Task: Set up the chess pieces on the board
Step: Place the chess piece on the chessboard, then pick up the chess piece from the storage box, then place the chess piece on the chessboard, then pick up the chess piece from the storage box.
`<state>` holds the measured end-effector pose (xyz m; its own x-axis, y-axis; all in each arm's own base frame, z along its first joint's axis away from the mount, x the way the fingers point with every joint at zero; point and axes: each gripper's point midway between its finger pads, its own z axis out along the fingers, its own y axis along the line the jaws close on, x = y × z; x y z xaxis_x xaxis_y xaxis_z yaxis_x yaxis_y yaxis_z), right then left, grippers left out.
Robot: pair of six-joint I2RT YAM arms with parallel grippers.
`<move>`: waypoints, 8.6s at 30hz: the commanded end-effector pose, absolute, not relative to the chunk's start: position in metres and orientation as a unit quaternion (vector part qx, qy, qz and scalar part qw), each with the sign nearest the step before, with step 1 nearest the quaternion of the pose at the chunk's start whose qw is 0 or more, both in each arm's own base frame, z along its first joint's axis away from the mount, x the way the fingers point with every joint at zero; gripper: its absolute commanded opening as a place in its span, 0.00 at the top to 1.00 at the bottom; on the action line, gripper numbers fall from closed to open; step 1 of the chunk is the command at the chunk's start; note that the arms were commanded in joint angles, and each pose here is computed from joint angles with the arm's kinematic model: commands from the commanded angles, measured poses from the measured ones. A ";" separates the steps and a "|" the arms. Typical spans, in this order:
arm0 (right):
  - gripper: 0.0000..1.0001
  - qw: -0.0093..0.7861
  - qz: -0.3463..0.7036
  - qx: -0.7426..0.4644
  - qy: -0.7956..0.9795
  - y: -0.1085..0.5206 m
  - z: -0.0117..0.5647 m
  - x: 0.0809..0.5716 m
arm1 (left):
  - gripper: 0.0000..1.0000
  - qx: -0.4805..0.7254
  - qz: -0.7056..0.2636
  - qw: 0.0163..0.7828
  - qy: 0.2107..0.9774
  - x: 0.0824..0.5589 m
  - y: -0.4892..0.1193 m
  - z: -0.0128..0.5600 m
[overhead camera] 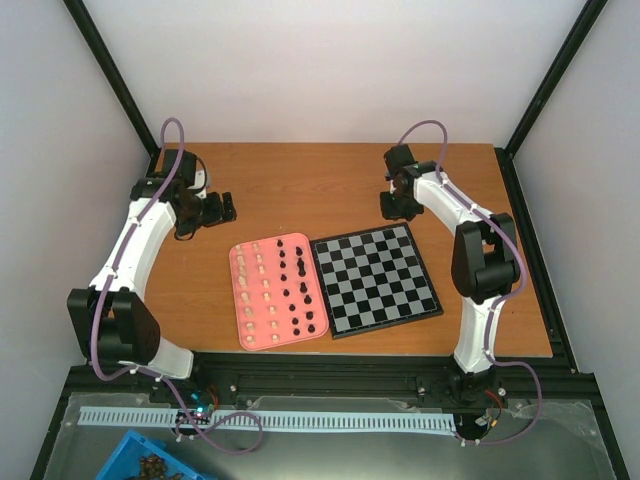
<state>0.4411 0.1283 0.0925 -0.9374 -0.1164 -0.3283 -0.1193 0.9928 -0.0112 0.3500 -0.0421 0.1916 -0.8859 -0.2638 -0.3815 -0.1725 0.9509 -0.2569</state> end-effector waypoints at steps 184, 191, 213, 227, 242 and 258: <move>0.97 0.146 0.013 -0.064 0.987 0.120 0.093 0.394 | 0.00 -0.112 -0.116 0.206 0.965 0.350 -0.047 0.190; 0.97 0.129 -0.010 -0.061 0.990 0.103 0.073 0.395 | 0.00 -0.111 -0.111 0.204 0.966 0.349 -0.045 0.188; 0.97 0.109 -0.011 -0.055 0.992 0.094 0.048 0.402 | 0.00 -0.112 -0.106 0.199 0.968 0.351 -0.043 0.185; 0.94 0.107 -0.010 -0.051 0.993 0.094 0.041 0.403 | 0.00 -0.112 -0.105 0.196 0.969 0.351 -0.043 0.183; 0.57 0.132 0.017 -0.053 0.990 0.102 0.078 0.400 | 0.00 -0.111 -0.103 0.194 0.969 0.352 -0.044 0.183; 0.40 0.137 0.098 -0.276 0.946 0.327 0.106 0.351 | 0.00 -0.113 -0.112 0.192 0.968 0.354 -0.046 0.183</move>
<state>0.3718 0.2915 0.1370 -0.8031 -0.4447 -0.3967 -0.5062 0.8603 0.0603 0.3486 -0.0425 0.1724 -0.9073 -0.2633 -0.3278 -0.1872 0.9511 -0.2458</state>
